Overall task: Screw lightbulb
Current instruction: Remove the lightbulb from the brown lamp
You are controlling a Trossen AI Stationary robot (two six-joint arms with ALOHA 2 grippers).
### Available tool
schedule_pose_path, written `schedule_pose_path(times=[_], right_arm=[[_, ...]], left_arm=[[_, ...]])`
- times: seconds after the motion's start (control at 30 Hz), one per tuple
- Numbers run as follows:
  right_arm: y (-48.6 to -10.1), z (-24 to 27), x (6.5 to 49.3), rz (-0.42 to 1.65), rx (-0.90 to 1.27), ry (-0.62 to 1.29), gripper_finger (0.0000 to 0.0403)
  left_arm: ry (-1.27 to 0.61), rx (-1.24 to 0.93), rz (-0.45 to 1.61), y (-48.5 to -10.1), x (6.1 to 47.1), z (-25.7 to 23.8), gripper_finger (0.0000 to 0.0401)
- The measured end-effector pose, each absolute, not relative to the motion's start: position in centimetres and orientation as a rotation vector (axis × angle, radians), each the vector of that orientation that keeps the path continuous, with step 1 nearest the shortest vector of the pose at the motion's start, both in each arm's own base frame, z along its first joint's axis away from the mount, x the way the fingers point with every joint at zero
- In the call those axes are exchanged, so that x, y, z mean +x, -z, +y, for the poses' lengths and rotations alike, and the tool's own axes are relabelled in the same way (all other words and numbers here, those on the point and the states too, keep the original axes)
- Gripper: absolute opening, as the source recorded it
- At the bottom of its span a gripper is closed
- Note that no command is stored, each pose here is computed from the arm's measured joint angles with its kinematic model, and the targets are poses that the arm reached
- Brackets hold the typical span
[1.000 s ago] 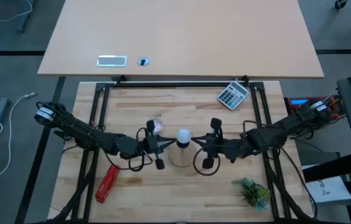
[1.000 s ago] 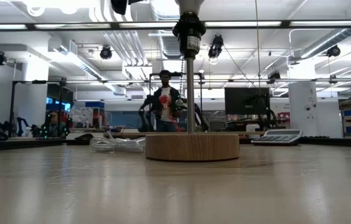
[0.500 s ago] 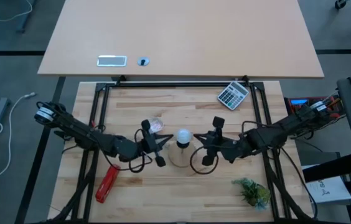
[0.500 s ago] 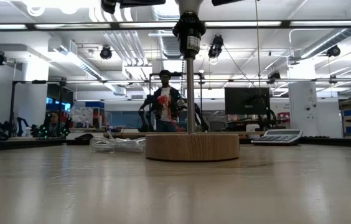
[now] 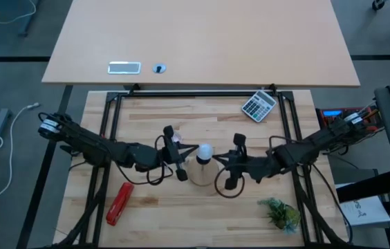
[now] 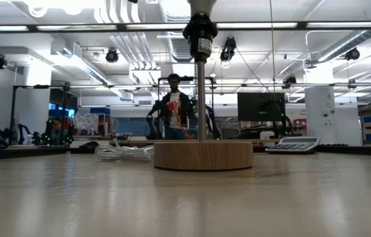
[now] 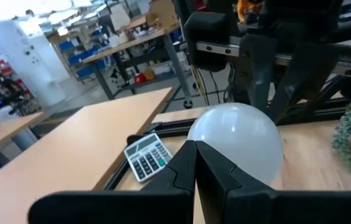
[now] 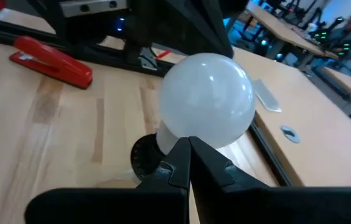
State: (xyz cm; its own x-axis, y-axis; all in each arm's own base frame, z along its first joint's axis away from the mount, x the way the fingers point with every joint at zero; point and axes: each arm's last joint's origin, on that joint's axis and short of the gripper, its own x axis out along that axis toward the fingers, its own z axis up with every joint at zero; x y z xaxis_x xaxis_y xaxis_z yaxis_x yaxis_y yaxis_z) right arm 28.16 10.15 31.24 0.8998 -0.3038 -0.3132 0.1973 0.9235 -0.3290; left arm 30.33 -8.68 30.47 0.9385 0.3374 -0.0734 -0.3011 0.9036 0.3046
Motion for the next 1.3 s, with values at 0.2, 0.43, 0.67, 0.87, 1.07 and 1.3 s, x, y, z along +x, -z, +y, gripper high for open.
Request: schedule_pose_path(times=[0.2,0.43,0.67,0.87,1.07,1.3], right_arm=[[-31.1,9.9,28.1,0.378,-0.341,0.361,0.0000],[-31.1,9.6,28.1,0.379,-0.361,0.428,0.0000],[-31.1,9.7,28.0,0.385,-0.362,0.419,0.0000],[-31.0,10.2,27.9,0.380,-0.340,0.389,0.0000],[-31.1,10.6,27.8,0.366,-0.315,0.349,0.0000],[-31.4,10.8,28.0,0.338,-0.288,0.300,0.0000]], left_arm=[[-0.318,0.264,0.128,-30.5,30.4,-8.8,0.0000],[-0.251,0.245,0.127,-30.4,30.3,-9.5,0.0000],[-0.338,0.277,0.188,-29.8,29.8,-10.0,0.0000],[-0.369,0.259,0.233,-29.2,29.7,-9.9,0.0000],[-0.382,0.258,0.237,-29.1,29.7,-9.7,0.0000],[-0.359,0.254,0.238,-29.1,29.8,-9.5,0.0000]])
